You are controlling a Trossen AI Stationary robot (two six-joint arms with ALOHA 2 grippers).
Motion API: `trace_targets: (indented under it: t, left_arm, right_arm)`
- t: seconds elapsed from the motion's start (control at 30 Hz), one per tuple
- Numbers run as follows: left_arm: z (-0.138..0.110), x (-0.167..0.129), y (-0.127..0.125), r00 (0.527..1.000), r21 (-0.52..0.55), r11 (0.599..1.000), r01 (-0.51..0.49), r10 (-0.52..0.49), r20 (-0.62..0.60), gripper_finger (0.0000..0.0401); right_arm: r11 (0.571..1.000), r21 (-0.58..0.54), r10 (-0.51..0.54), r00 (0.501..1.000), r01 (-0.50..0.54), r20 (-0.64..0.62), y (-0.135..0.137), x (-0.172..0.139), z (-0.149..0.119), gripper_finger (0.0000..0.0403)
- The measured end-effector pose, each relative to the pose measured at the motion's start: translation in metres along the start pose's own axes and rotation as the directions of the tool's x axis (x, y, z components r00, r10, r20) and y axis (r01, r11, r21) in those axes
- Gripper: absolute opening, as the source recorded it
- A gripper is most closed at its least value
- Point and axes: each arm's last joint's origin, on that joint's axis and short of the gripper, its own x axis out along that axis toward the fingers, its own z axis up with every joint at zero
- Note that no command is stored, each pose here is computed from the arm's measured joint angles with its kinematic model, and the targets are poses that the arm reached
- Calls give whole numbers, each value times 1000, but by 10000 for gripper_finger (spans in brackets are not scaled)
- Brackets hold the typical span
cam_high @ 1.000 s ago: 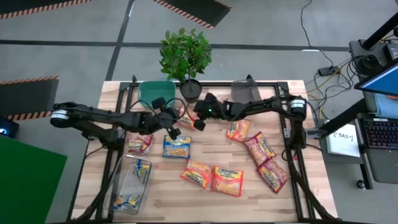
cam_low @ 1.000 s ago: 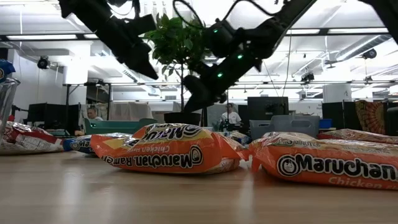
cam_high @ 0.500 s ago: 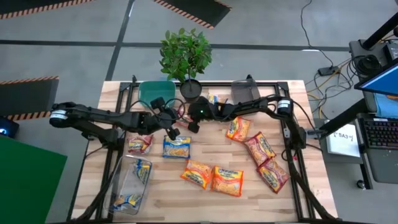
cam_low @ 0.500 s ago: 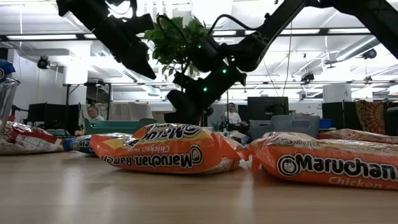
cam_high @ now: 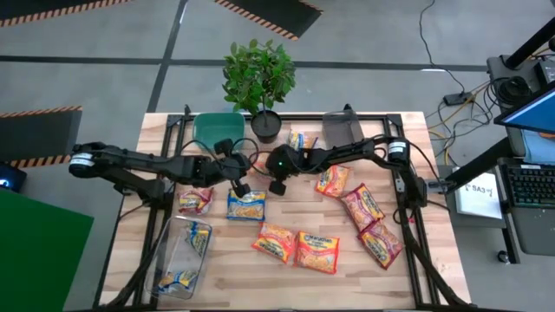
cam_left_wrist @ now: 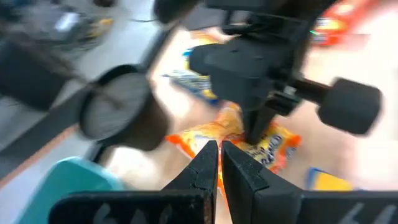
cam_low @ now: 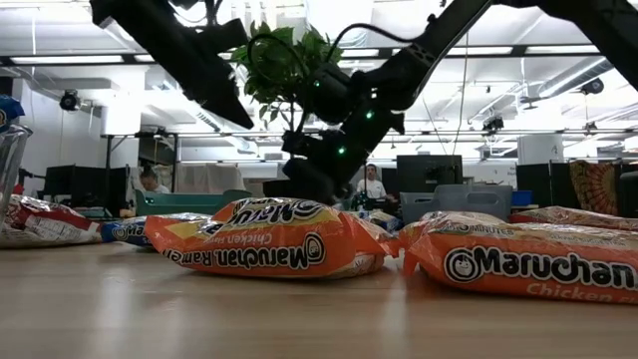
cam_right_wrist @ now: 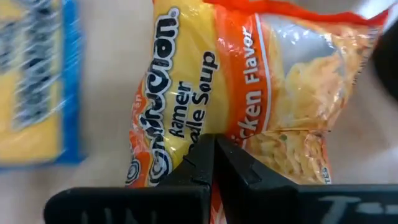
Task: Sort Maruchan noodles
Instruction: Put the orange noodle pack into the black bin
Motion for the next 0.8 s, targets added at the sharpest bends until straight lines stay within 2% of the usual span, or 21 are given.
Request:
trace_targets:
  t: [0.17, 0.37, 0.53, 0.63, 0.8]
  left_arm:
    - [0, 0, -6, 982, 24, 982, 189, -189, 7, 3]
    - [-4, 5, -13, 942, 90, 943, 321, -328, 71, 3]
    - [-2, 16, -22, 922, 127, 923, 363, -376, 97, 3]
    - [-1, 27, -28, 918, 158, 919, 362, -381, 113, 3]
    - [-7, 50, -40, 923, 218, 906, 363, -382, 46, 3]
  right_arm:
    - [996, -42, 68, 990, -74, -126, 25, -17, -7, 9]
    - [992, -61, 89, 965, -107, -247, 46, -50, -11, 9]
    - [992, -54, 99, 966, -115, -238, 55, -87, -4, 9]
    - [994, -17, 100, 960, -108, -263, 56, -103, -12, 9]
    - [993, 76, 106, 967, -91, -230, 53, -126, -30, 9]
